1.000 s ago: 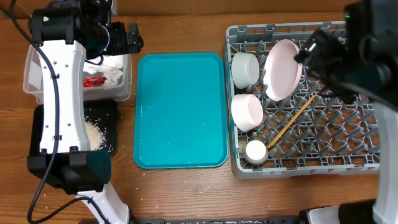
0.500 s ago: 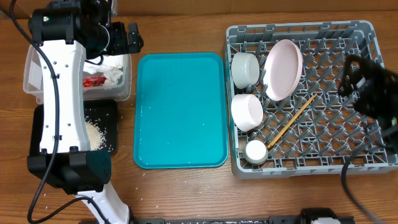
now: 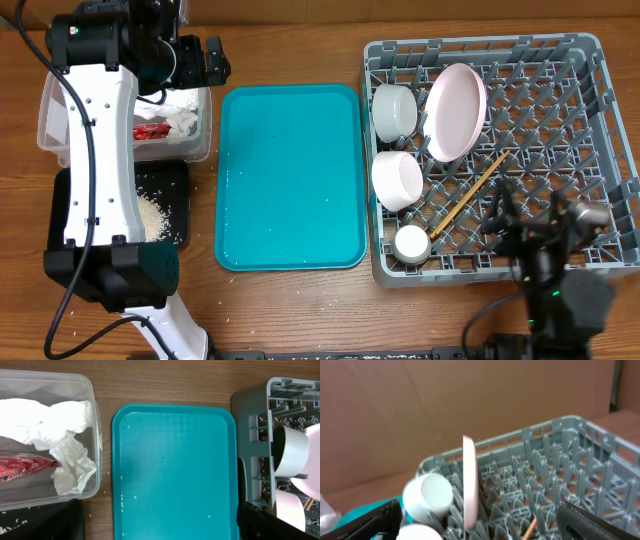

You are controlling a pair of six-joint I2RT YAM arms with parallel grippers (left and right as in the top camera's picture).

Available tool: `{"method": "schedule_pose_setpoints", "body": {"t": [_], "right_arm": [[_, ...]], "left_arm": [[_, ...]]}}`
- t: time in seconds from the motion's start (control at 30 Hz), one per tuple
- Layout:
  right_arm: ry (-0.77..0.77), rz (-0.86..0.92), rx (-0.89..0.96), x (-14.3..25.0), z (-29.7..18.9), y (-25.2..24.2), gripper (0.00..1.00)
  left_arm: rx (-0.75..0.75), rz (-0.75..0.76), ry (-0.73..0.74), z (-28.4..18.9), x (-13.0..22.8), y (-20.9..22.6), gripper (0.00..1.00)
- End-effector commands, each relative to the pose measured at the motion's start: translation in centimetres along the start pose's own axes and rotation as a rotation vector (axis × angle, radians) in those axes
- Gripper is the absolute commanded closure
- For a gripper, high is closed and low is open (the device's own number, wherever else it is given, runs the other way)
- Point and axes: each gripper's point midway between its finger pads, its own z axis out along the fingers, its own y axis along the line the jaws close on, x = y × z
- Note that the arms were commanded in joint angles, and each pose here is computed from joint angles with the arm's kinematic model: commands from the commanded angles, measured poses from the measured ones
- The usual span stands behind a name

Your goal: Sort waste into correct bins and load items into the dishwasher

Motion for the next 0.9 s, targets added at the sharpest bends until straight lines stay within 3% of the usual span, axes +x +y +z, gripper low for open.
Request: {"method": "schedule_pose_setpoints", "body": {"t": [0.0,0.3,0.87], "right_arm": [[-0.032,0.004,-0.029,2.8,0.2,-0.5,0.0],[-0.122,-0.004,-0.053,4.6,0.4,-1.1,0.0],[-0.063,0.001,-0.037,5.9,0.5,-1.5,0.0]], "left_arm": [[0.002,0.012,-0.016,-0.4,-0.3,-0.4,0.0],[0.002,0.011,-0.016,-0.4,-0.3,-0.4,0.0],[0.002,0.012,-0.016,-0.4,-0.3,-0.4,0.0]]}}
